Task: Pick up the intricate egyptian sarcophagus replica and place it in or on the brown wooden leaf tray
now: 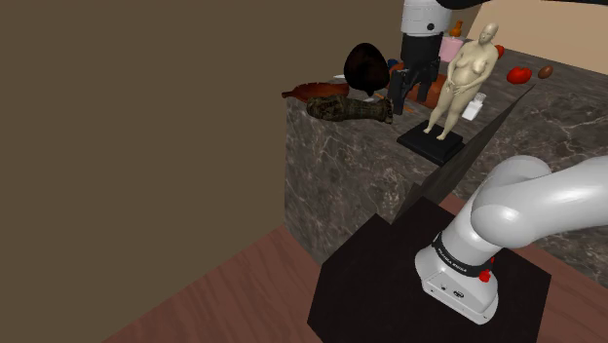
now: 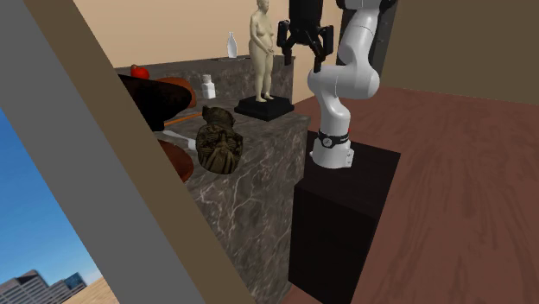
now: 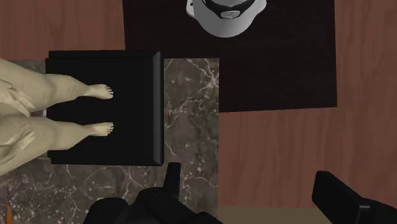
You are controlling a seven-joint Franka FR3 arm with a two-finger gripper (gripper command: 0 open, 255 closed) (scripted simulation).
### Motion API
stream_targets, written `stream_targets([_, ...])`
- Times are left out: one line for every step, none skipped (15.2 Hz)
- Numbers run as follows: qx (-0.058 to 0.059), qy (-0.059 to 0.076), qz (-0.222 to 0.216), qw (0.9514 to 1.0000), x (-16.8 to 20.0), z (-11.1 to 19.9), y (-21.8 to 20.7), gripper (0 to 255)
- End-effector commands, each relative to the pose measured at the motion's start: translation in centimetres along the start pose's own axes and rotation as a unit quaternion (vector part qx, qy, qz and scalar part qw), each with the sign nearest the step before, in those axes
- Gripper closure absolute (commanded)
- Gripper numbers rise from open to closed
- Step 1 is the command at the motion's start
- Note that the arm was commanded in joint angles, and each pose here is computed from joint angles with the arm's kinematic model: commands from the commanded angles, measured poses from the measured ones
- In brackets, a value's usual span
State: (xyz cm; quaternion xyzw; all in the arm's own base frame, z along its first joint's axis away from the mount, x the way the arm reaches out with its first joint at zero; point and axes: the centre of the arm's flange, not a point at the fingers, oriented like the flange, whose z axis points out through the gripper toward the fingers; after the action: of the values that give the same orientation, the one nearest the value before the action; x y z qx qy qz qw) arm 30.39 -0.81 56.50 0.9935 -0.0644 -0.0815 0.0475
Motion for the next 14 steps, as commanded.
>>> stream_targets([0.0, 0.0, 0.0, 1.0, 0.0, 0.0, 0.0, 0])
stream_targets([0.003, 0.008, -0.027, 0.9996, 0.4, 0.5, 1.2, 0])
stream_targets([0.007, 0.015, -0.053, 0.9985, 0.9, 0.9, 2.3, 0])
stream_targets([0.01, 0.023, -0.08, 0.9965, 1.4, 1.4, 3.4, 0])
stream_targets([0.014, 0.03, -0.106, 0.9938, 2.0, 1.9, 4.5, 0])
stream_targets([0.017, 0.038, -0.132, 0.9903, 2.7, 2.3, 5.5, 0])
stream_targets([0.02, 0.046, -0.159, 0.9861, 3.5, 2.8, 6.5, 0])
stream_targets([0.024, 0.053, -0.185, 0.9811, 4.3, 3.2, 7.5, 0])
stream_targets([0.027, 0.06, -0.211, 0.9753, 5.1, 3.7, 8.4, 0])
stream_targets([0.03, 0.068, -0.236, 0.9688, 6.0, 4.1, 9.2, 0])
stream_targets([0.034, 0.075, -0.262, 0.9615, 7.0, 4.5, 10.1, 0])
stream_targets([0.037, 0.083, -0.287, 0.9535, 8.0, 5.0, 10.8, 0])
stream_targets([0.04, 0.09, -0.313, 0.9448, 9.0, 5.4, 11.5, 0])
stream_targets([0.043, 0.097, -0.338, 0.9353, 10.1, 5.8, 12.1, 0])
